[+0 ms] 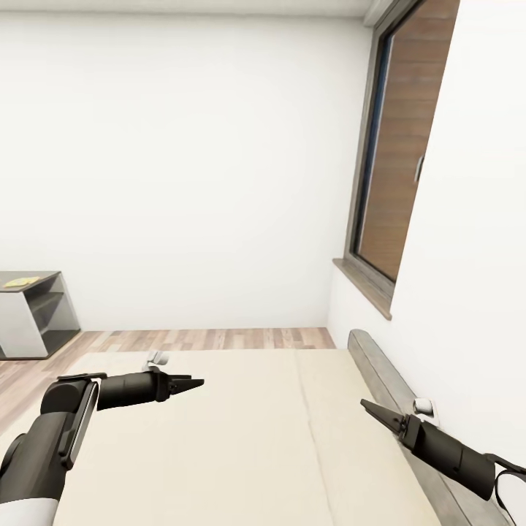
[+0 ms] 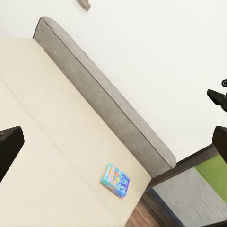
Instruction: Put all the toys in the child's room - the three board games (two on the bed and one on the table), the two jigsaw puzzles on the table, and the tennis ball on the table - inside the toy box on the table in the child's room.
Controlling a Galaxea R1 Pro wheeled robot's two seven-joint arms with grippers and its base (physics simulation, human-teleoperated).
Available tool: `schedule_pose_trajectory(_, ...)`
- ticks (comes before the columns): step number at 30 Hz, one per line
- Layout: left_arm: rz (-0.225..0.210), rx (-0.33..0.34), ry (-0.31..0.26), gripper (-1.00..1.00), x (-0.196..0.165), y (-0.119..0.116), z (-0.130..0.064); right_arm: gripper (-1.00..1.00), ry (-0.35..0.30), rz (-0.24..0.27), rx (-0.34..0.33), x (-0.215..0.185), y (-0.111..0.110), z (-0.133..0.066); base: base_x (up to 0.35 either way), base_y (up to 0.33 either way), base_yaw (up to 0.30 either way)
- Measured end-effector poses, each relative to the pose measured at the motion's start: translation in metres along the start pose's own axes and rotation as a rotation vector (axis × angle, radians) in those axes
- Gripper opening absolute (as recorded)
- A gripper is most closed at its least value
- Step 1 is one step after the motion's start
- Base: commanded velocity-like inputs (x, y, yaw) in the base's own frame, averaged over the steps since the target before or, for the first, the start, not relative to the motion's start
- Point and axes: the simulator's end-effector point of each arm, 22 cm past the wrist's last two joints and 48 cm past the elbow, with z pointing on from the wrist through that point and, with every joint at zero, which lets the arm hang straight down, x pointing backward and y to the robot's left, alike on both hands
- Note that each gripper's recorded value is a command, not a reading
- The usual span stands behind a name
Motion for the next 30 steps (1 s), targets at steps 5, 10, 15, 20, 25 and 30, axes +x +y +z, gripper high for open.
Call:
schedule_pose_trajectory(5,0.0,0.0,0.0,1.0,-0.0001,0.0001,-0.0002,1.0,0.0,-0.001,-0.001,-0.0001,0.0003,0.0,0.0,-0.038,0.0)
schedule_pose_trajectory(10,0.001,0.0,0.0,1.0,-0.0001,0.0,0.0,1.0,0.0,0.0,-0.001,0.0002,0.0002,0.0001,0.0,-0.012,0.0)
schedule_pose_trajectory(15,0.001,0.001,0.0,1.0,0.0,-0.0003,0.0004,1.0,-0.001,-0.001,-0.001,0.0,0.0005,0.0004,0.0,-0.105,0.0)
schedule_pose_trajectory(20,0.001,0.0,-0.001,1.0,-0.0001,-0.0001,0.0002,1.0,-0.003,-0.003,-0.002,-0.0003,0.0008,0.0005,0.0,-0.181,0.0)
schedule_pose_trajectory(25,0.001,0.0,-0.001,1.0,-0.0002,0.0,0.0,1.0,-0.003,-0.002,-0.002,-0.0003,0.0009,0.0006,0.0,-0.073,0.0)
schedule_pose_trajectory(30,0.001,0.0,-0.002,1.0,-0.0003,-0.0001,0.0001,1.0,-0.003,-0.001,-0.002,-0.0001,0.0007,0.0005,0.0,-0.018,0.0)
